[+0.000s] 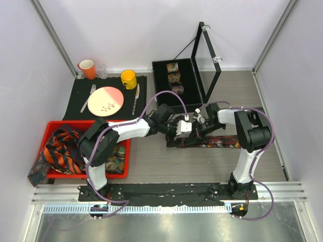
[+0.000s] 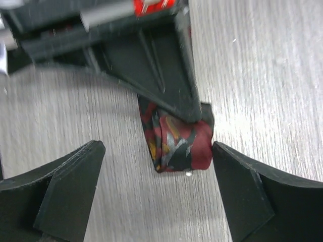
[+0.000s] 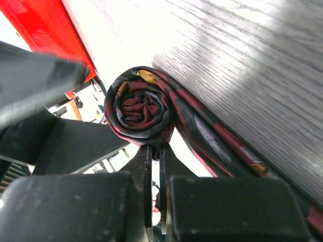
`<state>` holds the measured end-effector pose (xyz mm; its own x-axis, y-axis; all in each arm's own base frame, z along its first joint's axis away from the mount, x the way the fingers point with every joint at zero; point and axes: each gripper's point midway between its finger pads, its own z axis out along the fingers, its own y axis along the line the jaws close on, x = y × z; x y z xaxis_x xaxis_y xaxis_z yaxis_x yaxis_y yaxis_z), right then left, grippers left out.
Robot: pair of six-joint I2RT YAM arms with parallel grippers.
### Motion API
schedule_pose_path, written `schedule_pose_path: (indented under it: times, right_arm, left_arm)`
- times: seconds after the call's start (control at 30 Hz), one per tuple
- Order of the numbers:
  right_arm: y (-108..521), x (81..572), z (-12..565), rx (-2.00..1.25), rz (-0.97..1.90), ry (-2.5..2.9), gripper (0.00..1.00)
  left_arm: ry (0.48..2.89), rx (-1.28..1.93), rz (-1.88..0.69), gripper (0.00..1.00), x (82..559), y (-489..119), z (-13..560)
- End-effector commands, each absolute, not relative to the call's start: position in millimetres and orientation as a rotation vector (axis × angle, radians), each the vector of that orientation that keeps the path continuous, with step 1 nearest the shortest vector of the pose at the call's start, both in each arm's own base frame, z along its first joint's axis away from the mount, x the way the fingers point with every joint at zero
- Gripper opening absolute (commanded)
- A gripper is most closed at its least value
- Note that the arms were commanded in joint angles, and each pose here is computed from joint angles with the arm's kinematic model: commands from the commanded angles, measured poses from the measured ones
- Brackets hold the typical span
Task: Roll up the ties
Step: Roll the tie at the center of the board.
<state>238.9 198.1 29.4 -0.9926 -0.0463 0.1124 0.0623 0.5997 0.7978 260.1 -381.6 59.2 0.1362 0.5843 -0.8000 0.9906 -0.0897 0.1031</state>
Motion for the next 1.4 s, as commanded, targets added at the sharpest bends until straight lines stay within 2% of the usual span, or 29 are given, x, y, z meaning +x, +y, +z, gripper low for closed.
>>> schedule_pose_path:
  times: [0.0, 0.07, 0.27, 0.33, 0.43, 0.47, 0.53, 0.57, 0.67, 0.8, 0.93, 1.17, 1.37]
  right_arm:
    - [177.0, 256.9, -9.2, 0.046, -1.129, -2.892, 0.01]
    - [177.1, 258.0, -8.7, 0.041, -1.133, -2.893, 0.01]
    - [178.8, 259.3, -7.6, 0.029, -1.146, -2.886, 0.01]
    - [179.4, 260.7, -6.9, 0.025, -1.149, -2.886, 0.01]
    - [181.1, 261.0, -3.6, 0.030, -1.165, -2.883, 0.01]
    - [181.9, 261.5, -1.3, 0.028, -1.179, -2.878, 0.01]
    - [184.3, 263.4, 5.8, 0.036, -1.207, -2.872, 0.01]
    - [185.7, 263.7, 11.1, 0.030, -1.230, -2.857, 0.03]
    - [183.9, 270.8, 37.1, 0.012, -1.301, -2.861, 0.21]
    - [177.9, 274.0, 59.5, -0.018, -1.334, -2.903, 0.36]
    - [177.3, 270.7, 54.4, -0.059, -1.314, -2.902, 0.39]
    - [168.2, 264.9, 5.9, -0.053, -1.126, -2.945, 0.24]
    - [151.8, 257.3, -20.5, -0.039, -0.949, -2.986, 0.21]
  left_arm:
    - [1.429, 1.845, -0.840, 0.88, 246.8, -391.5, 65.4]
    - [1.442, 1.865, -0.855, 0.82, 242.8, -391.4, 59.9]
    - [1.515, 1.895, -0.851, 0.76, 237.1, -392.8, 39.6]
    - [1.541, 1.887, -0.833, 0.71, 240.6, -392.5, 34.2]
    - [1.563, 1.850, -0.814, 0.51, 244.6, -392.9, 33.1]
    - [1.572, 1.836, -0.798, 0.39, 246.7, -392.1, 32.9]
    - [1.612, 1.790, -0.795, 0.28, 248.1, -390.6, 32.3]
    - [1.624, 1.777, -0.786, 0.19, 248.9, -389.4, 33.5]
    - [1.701, 1.760, -0.787, 0.09, 239.6, -374.8, 22.5]
    - [1.750, 1.772, -0.786, 0.05, 226.5, -358.6, 11.5]
    - [1.785, 1.768, -0.773, 0.04, 224.4, -353.0, 8.4]
    - [1.799, 1.739, -0.746, 0.04, 229.3, -352.1, 18.8]
    - [1.785, 1.608, -0.726, 0.06, 245.3, -363.2, 53.9]
